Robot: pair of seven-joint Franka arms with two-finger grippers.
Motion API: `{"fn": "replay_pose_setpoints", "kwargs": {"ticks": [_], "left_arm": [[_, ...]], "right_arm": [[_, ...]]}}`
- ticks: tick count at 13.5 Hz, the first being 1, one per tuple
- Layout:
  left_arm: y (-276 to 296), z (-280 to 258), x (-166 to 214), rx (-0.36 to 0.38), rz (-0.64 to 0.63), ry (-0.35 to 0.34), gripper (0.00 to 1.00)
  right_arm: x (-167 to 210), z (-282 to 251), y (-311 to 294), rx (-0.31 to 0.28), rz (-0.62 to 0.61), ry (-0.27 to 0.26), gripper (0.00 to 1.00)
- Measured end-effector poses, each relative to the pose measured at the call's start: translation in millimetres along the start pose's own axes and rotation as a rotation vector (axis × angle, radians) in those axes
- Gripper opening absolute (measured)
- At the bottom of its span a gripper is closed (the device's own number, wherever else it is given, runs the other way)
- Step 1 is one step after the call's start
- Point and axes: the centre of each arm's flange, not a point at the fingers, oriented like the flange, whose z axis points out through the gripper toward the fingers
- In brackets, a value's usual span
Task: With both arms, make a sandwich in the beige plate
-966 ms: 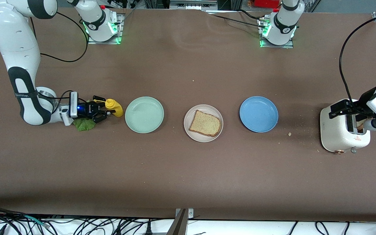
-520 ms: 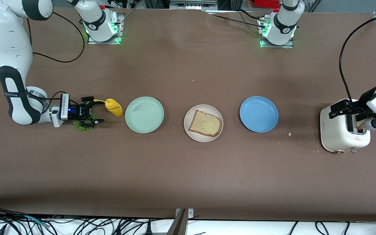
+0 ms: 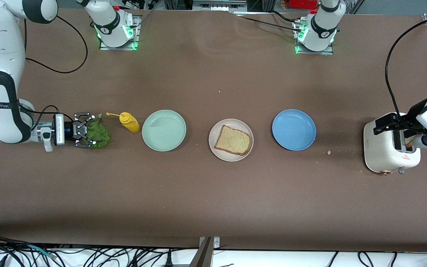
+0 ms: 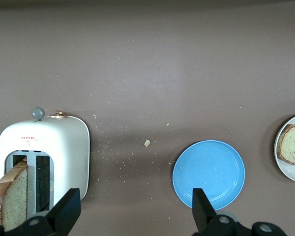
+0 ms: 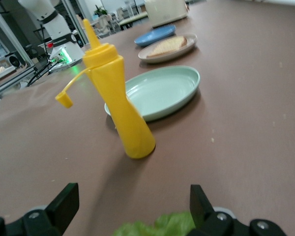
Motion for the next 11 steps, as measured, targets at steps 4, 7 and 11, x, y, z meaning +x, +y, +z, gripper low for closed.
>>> {"fn": "replay_pose_setpoints", "kwargs": {"ticks": [4, 7, 11], "left_arm": [[0, 0, 0, 0.0, 0.0, 0.0, 1.0], [0, 0, 0, 0.0, 0.0, 0.0, 1.0], [0, 0, 0, 0.0, 0.0, 0.0, 1.0]], "right_arm": [[71, -45, 3, -0.047, 0.184, -0.255, 1.0], [86, -59, 2, -0.121, 0.349, -0.447, 1.0], [86, -53, 13, -0.255, 0.486, -0.632, 1.0]]}}
